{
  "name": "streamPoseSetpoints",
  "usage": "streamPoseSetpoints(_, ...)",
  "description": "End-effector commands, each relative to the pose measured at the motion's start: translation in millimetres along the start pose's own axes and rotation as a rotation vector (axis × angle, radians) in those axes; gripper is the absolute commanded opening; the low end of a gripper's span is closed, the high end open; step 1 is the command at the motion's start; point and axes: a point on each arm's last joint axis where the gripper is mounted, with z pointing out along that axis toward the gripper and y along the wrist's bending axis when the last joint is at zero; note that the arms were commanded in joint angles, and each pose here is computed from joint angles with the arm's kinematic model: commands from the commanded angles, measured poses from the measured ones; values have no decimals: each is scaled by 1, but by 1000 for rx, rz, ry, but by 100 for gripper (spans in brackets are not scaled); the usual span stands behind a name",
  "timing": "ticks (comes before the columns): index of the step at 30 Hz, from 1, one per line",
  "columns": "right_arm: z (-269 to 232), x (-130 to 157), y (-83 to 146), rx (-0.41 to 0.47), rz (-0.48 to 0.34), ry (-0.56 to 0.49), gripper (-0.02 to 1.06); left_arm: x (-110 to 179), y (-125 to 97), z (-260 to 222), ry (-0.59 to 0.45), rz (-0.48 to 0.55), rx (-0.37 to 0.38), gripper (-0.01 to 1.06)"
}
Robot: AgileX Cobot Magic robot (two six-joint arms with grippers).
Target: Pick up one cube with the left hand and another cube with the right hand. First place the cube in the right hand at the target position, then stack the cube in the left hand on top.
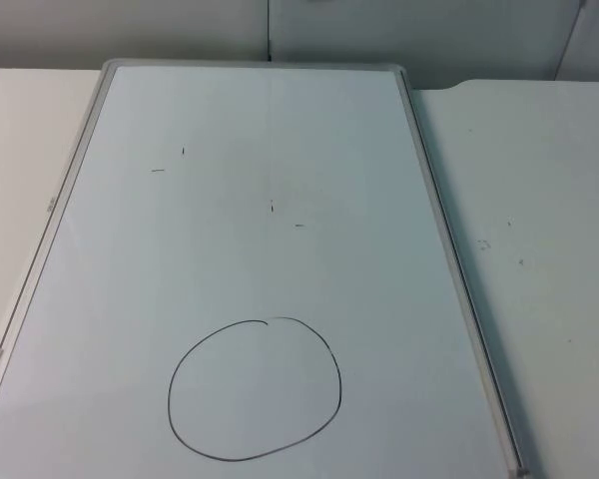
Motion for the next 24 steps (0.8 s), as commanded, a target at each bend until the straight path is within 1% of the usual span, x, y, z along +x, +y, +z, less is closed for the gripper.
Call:
streamPoseSetpoints(1, -38, -9, 5, -20, -71, -59, 0, -1, 0, 0, -25, 2, 4, 30)
streamPoseSetpoints(3, -90, -15, 12, -38, -123, -148, 0, -1, 0, 0, -25, 2, 4, 30)
streamPoseSetpoints(4, -90, -15, 12, -38, -123, -148, 0, -1, 0, 0, -25, 2, 4, 30)
streamPoseSetpoints(5, -123, -17, 17, -56, -157, -208, 0, -1, 0, 0, -25, 2, 4, 30)
streamPoseSetpoints(8, -188, -8, 25, -99, -196, -328, 0, -1, 0, 0, -21, 2, 3, 30)
streamPoseSetpoints(9, -188, -8, 25, -99, -196, -328, 0, -1, 0, 0, -21, 2, 3, 30)
streamPoseSetpoints(10, -202, -1, 27, -114, -211, -351, 0, -1, 0, 0, -21, 2, 3, 30)
streamPoseSetpoints(12, -225, 22, 25, -136, -225, -359, 0, -1, 0, 0, -21, 2, 3, 30)
streamPoseSetpoints(14, -233, 51, 24, -157, -243, -328, 0, -1, 0, 0, -21, 2, 3, 30)
streamPoseSetpoints(15, -233, 51, 24, -157, -243, -328, 0, -1, 0, 0, -21, 2, 3, 30)
streamPoseSetpoints(17, -233, 85, 21, -182, -249, -305, 0, -1, 0, 0, -21, 0, 5, 30)
streamPoseSetpoints(19, -232, 114, 18, -223, -224, -308, 0, -1, 0, 0, -21, 0, 5, 30)
streamPoseSetpoints(20, -232, 114, 18, -223, -224, -308, 0, -1, 0, 0, -21, 0, 5, 30)
streamPoseSetpoints(22, -225, 145, 15, -249, -193, -281, 0, -1, 0, 0, -21, 0, 5, 30)
streamPoseSetpoints(23, -221, 166, 13, -264, -184, -272, 0, -1, 0, 0, -21, 0, 5, 30)
streamPoseSetpoints(24, -221, 166, 13, -264, -184, -272, 0, -1, 0, 0, -21, 0, 5, 30)
